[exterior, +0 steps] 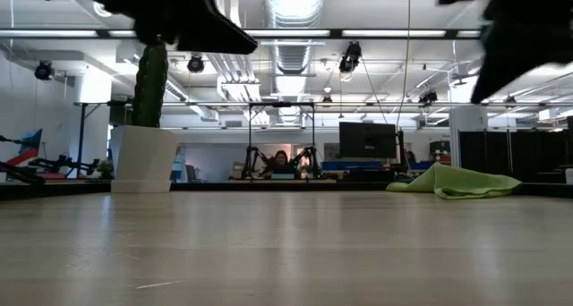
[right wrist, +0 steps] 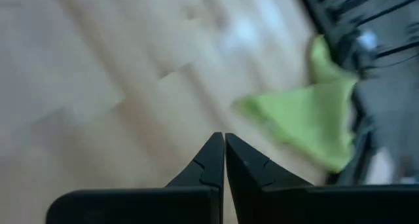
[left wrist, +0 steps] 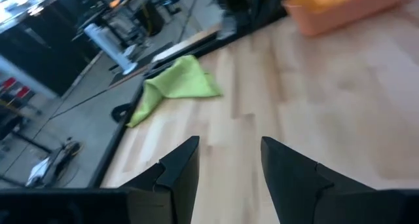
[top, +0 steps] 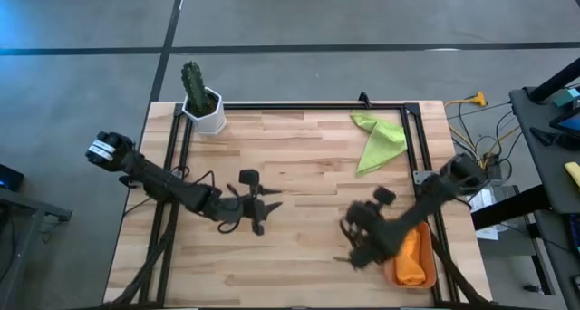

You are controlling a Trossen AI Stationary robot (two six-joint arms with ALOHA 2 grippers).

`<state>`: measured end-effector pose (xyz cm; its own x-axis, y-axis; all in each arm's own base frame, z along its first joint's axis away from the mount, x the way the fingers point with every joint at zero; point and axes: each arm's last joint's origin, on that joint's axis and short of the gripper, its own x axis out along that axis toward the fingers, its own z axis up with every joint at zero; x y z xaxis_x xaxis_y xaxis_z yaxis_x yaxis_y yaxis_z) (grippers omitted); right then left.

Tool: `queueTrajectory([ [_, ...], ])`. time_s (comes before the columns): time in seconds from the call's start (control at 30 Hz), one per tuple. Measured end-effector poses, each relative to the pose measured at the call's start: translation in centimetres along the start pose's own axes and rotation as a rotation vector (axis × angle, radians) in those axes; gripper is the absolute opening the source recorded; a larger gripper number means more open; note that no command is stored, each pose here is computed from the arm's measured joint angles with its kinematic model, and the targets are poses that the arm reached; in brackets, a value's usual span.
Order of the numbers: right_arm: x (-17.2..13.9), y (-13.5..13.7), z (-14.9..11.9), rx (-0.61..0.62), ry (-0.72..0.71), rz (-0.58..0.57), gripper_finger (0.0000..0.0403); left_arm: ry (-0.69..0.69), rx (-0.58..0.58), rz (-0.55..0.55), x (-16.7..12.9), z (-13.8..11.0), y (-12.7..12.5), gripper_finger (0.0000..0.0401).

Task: Roll microfiber towels into tight, uniform cylinder then place into a basket
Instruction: Fold the green microfiber cloth

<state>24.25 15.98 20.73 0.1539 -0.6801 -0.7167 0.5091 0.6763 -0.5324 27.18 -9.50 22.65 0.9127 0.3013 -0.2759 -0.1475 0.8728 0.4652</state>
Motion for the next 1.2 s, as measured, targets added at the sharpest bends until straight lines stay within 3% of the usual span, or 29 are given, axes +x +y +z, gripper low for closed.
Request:
queueTrajectory([
  [0.2,4.1,-2.6,3.7,-0.136,0.079,-0.100,0.0009,-0.012,-0.081,0.032,2.5,0.9,4.0,0.0147],
  [0.37,6.2,-4.3,3.3,-0.126,0.040,-0.141,0.0009,-0.025,-0.272,-0.041,4.3,-0.1,7.2,0.0147],
  [0.57,7.1,-5.6,1.8,-0.108,-0.042,0.034,0.0009,-0.061,-0.347,-0.061,5.2,-0.8,7.2,0.0147],
  [0.67,7.6,-6.0,1.7,-0.101,-0.095,0.247,0.0009,-0.137,-0.378,-0.038,6.0,-0.5,7.1,0.0147],
  [0.77,8.5,-6.6,1.5,-0.142,-0.180,0.442,0.0009,-0.110,-0.396,-0.046,6.8,-1.1,6.4,0.0147],
  [0.9,9.9,-8.7,0.6,-0.140,-0.205,0.389,0.0009,-0.080,-0.467,-0.058,7.2,-1.5,6.0,0.0147],
  [1.0,10.5,-10.6,0.5,-0.050,-0.199,0.322,0.0009,-0.066,-0.489,-0.061,7.2,-1.7,5.9,0.0147],
  [1.2,10.8,-11.8,0.7,0.063,-0.169,0.433,0.0009,-0.063,-0.530,-0.092,7.1,-1.6,5.4,0.0147],
])
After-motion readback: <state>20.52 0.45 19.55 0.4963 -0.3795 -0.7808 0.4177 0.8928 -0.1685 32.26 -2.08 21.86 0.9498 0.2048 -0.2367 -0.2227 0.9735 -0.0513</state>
